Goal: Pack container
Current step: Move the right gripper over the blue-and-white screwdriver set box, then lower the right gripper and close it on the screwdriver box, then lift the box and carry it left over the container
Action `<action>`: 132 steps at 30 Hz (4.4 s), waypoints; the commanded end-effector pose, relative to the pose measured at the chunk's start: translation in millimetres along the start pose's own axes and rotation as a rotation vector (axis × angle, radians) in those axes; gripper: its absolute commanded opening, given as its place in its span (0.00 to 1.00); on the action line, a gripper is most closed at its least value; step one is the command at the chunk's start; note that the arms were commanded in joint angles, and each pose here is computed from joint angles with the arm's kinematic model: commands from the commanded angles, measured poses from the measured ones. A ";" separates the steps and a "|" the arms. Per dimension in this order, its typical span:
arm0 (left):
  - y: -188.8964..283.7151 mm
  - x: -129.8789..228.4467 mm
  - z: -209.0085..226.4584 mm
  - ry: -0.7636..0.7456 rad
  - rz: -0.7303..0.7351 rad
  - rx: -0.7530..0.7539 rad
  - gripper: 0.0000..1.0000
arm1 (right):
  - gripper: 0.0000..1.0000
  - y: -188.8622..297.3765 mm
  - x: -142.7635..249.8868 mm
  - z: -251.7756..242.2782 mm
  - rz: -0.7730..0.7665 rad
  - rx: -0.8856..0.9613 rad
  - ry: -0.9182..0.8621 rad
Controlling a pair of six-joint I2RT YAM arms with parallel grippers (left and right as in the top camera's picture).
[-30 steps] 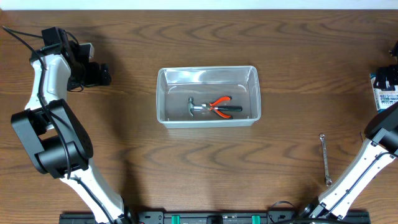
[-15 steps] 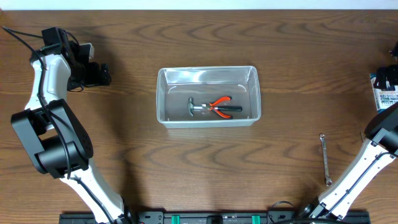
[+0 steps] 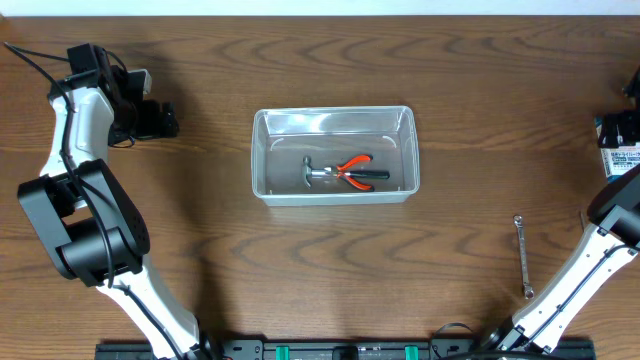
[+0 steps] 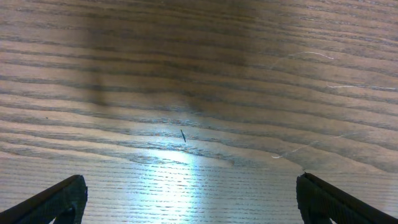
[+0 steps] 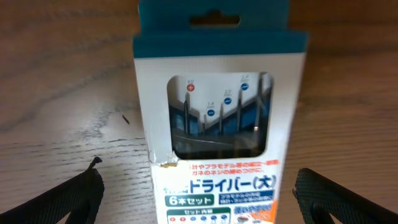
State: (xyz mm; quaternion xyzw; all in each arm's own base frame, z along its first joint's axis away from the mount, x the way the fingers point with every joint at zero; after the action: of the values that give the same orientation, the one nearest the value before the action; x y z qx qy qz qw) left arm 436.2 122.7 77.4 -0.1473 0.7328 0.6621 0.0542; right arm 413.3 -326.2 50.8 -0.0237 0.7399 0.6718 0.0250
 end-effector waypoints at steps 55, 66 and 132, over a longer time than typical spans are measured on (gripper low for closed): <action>-2.8 2.2 1.3 -0.005 0.010 -0.007 0.98 | 0.99 -32.0 -1.1 -11.4 -0.039 0.000 -0.039; -2.8 2.3 1.3 -0.005 0.010 -0.007 0.98 | 0.99 -32.6 4.3 -10.0 -0.021 -0.014 -0.043; -2.8 2.3 1.3 -0.005 0.010 -0.007 0.98 | 0.56 -13.1 -33.9 18.3 -0.095 0.005 -0.046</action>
State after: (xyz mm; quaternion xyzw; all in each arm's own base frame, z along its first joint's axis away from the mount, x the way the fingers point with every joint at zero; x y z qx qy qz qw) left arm 436.2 122.7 77.4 -0.1473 0.7328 0.6621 0.0542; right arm 428.2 -326.8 23.6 -0.0206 0.7345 0.6743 0.0736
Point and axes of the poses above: each gripper's point midway between its finger pads, its own y axis back along the fingers, its own z axis along the line the jaws close on, x = y × z, the point moved 2 cm from there along y, back along the fingers, and after that the axes turned 3 degrees about y, right-handed, at the moved point
